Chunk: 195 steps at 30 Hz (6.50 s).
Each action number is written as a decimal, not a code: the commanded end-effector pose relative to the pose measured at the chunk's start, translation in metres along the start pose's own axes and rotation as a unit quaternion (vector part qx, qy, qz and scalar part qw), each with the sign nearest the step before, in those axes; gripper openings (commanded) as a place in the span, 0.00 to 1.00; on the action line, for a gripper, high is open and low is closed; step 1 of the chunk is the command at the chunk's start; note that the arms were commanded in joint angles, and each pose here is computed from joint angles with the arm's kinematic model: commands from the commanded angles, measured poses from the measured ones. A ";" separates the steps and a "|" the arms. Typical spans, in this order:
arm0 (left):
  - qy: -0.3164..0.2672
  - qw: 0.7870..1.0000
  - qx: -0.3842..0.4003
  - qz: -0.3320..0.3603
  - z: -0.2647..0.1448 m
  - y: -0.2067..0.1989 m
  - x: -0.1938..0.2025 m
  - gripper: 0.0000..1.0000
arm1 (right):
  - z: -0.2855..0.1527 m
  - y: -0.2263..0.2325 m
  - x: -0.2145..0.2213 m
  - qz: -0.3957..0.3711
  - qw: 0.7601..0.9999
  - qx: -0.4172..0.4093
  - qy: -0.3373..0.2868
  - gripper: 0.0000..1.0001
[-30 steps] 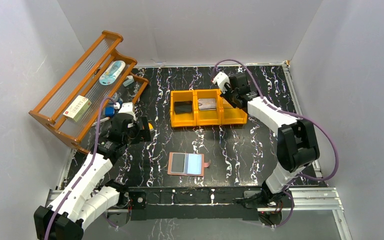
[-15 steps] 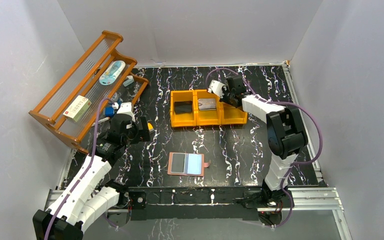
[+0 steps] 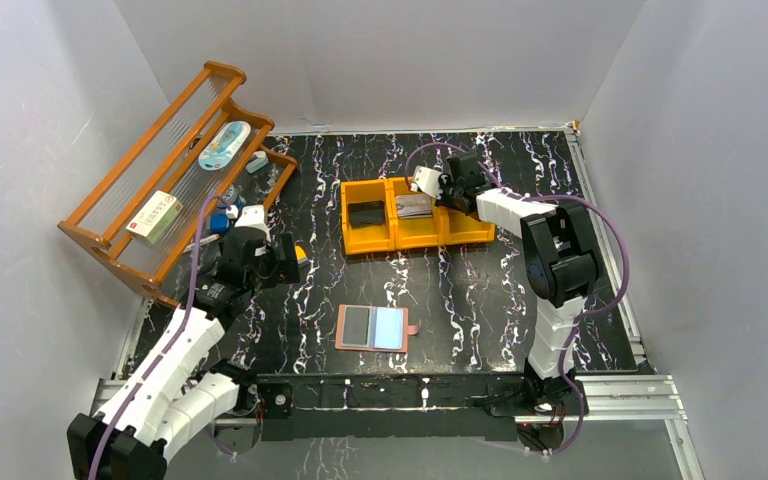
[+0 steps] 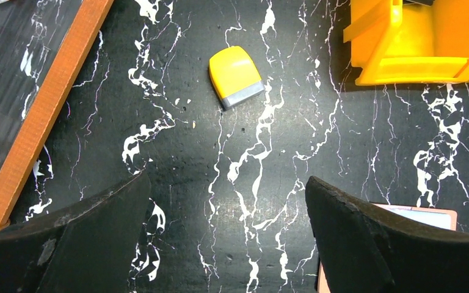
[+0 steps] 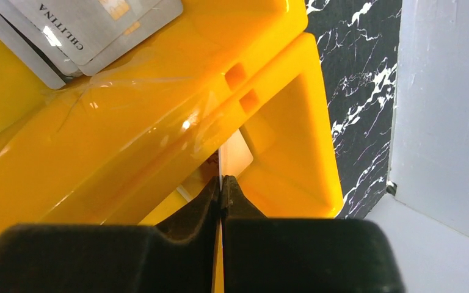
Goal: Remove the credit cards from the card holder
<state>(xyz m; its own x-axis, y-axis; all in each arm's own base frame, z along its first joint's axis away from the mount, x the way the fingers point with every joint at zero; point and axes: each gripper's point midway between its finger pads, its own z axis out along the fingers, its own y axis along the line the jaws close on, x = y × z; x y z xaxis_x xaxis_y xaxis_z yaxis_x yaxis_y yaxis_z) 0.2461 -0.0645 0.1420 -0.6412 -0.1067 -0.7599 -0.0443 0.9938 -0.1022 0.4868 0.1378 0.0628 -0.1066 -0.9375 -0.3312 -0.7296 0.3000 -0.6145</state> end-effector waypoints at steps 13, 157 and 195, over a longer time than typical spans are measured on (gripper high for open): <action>0.020 1.000 0.001 0.015 0.004 -0.002 0.001 0.98 | -0.013 -0.004 0.002 -0.014 1.000 -0.008 -0.017 0.36; 0.393 0.876 0.279 -0.020 -0.002 -0.142 0.169 0.24 | -0.185 0.324 -0.184 0.723 0.557 -0.408 0.010 0.17; 0.374 0.885 0.277 0.003 0.005 -0.153 0.147 0.47 | -0.176 0.326 -0.165 0.733 0.559 -0.385 0.041 0.17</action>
<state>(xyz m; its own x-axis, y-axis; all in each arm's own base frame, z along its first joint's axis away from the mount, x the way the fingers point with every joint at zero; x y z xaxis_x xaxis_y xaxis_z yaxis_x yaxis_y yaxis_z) 0.1798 -0.2274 0.0523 -0.9697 0.0912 -0.2267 0.2010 0.8253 -0.5277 0.1444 0.3542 0.0357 -0.9777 0.2090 -0.0186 0.1235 0.6448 0.7543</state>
